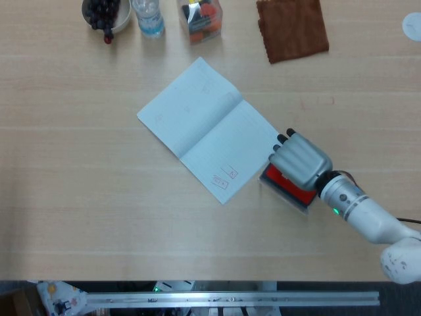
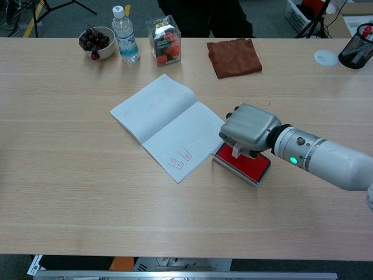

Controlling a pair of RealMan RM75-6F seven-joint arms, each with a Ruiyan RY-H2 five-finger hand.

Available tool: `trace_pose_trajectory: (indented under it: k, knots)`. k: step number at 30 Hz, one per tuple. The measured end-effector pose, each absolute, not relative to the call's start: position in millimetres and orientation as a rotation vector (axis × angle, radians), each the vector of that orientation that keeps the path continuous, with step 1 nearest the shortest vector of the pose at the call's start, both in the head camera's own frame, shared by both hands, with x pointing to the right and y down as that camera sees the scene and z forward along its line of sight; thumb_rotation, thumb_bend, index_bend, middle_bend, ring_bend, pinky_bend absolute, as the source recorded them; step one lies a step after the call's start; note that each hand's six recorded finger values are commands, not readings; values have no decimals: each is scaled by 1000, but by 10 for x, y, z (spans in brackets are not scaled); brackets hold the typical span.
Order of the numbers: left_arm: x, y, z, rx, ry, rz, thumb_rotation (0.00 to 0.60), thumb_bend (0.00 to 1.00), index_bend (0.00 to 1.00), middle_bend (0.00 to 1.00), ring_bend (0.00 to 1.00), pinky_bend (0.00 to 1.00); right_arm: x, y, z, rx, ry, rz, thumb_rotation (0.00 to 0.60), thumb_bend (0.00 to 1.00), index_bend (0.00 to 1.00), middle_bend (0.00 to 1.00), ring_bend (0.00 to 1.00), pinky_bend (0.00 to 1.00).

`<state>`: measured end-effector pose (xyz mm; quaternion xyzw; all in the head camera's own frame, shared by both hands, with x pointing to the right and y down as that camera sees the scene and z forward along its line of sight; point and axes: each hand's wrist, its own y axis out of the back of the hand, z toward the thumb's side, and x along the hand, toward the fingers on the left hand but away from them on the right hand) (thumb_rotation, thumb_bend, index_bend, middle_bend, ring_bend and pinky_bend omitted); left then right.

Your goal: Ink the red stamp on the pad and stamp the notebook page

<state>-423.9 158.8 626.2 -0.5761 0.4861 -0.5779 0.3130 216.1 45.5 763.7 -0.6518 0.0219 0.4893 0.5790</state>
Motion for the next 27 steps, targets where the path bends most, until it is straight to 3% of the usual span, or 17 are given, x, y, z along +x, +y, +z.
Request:
trace_pose_trajectory:
  k: [21, 27]
  knots:
    - [-4247, 1592, 6270, -1520, 1279, -1528, 600, 272, 42, 43, 36, 63, 2196, 478, 7711, -1520, 51, 1148, 600, 327, 673, 499, 296, 305]
    - [-4257, 1586, 6253, -1516, 1284, -1526, 600, 272, 42, 43, 36, 63, 2165, 408, 7617, -1545, -2, 1143, 600, 327, 673, 499, 296, 305]
